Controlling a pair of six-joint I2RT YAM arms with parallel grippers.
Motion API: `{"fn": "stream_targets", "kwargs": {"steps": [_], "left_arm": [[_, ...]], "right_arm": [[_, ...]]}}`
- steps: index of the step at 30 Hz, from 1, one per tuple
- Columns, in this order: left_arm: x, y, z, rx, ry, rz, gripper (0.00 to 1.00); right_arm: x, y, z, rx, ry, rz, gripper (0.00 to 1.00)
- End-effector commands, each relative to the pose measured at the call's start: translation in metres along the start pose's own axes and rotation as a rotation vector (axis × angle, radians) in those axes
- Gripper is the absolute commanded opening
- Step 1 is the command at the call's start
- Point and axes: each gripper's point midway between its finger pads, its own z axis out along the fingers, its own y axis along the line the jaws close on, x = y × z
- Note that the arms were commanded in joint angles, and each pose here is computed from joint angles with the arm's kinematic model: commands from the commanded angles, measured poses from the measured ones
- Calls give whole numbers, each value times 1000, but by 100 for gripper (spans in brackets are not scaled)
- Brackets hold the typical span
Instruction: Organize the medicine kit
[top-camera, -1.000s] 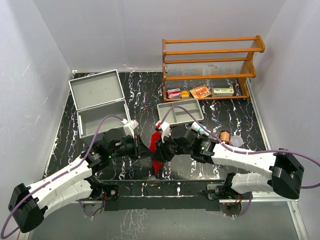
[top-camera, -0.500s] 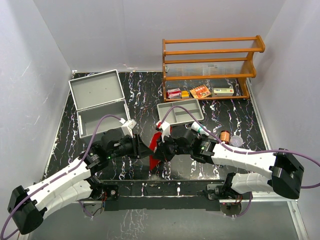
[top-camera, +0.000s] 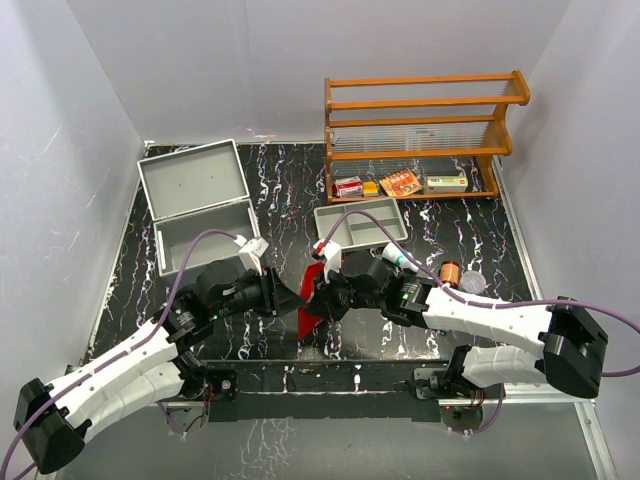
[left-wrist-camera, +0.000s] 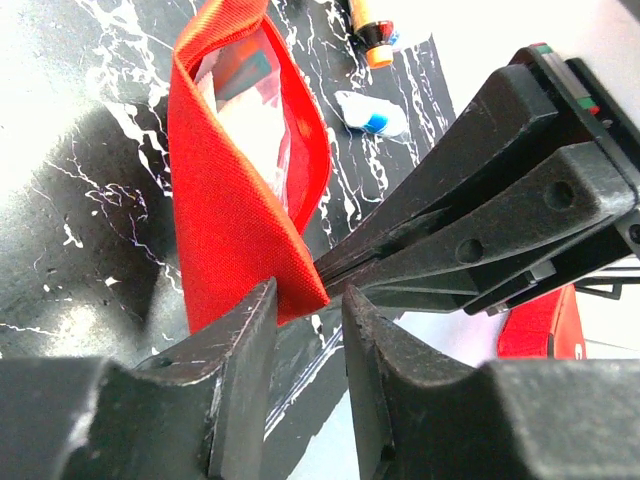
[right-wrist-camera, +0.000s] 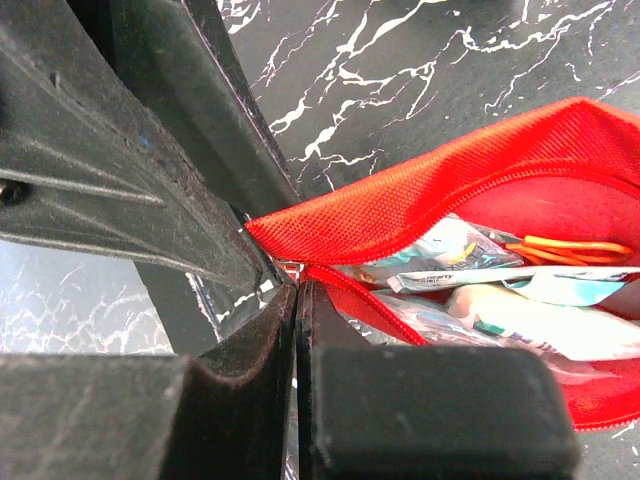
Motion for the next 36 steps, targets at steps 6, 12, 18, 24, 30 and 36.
{"fn": "stream_targets", "kwargs": {"steps": [6,12,18,24,30,36], "left_arm": [[2,-2,1,24,15,73,24],[8,14,2,-53,47,85,1],[8,15,1,-64,66,123,0],[10,15,-2,-64,84,147,0],[14,14,-3,-50,97,143,0],[15,13,-6,-50,99,146,0]], "right_arm": [[-40,9,2,-2,-114,-23,0],[-39,5,3,17,-113,-20,0],[-41,-7,-1,88,-134,-3,0],[-48,-33,-13,236,-203,26,0],[-48,-50,-20,338,-223,51,0],[-50,-59,-24,395,-239,71,0]]}}
